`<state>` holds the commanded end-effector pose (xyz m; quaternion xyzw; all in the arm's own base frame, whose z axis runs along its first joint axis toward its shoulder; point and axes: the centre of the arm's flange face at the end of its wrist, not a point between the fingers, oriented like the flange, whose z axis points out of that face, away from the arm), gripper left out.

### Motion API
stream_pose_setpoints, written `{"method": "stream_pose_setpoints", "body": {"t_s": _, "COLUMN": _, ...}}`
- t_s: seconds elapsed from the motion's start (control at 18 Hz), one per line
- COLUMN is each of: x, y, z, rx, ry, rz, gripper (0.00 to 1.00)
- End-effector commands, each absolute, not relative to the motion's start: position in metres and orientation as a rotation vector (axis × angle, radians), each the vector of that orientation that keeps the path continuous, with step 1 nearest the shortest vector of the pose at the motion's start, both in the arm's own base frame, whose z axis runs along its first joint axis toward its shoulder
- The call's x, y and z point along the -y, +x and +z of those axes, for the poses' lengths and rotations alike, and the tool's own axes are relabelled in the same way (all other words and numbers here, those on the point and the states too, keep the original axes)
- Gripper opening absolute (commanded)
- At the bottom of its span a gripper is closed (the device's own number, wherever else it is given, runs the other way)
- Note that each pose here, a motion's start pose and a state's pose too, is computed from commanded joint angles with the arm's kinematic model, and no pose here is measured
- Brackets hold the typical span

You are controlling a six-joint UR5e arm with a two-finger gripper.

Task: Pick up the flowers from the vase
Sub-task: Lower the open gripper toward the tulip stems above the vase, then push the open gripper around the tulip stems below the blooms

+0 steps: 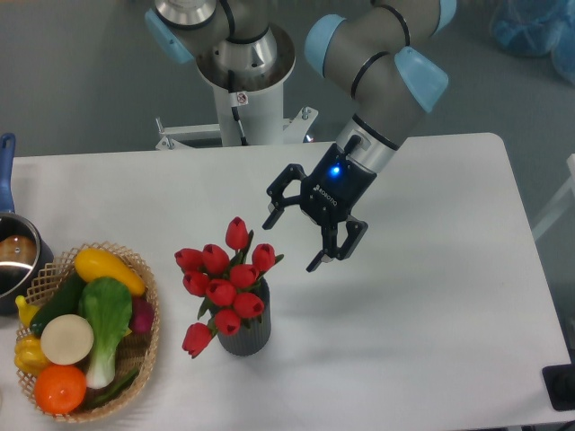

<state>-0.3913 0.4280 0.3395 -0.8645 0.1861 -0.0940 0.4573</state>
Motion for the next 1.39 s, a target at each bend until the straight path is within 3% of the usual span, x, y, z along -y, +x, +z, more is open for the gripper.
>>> {"method": "stream_pose_setpoints", "body": {"t_s": 1.39, "x": -0.449, "y": -0.382, "z": 0.305, "rx": -0.470, "ry": -1.943, "rz": -0.286, "gripper": 1.00}}
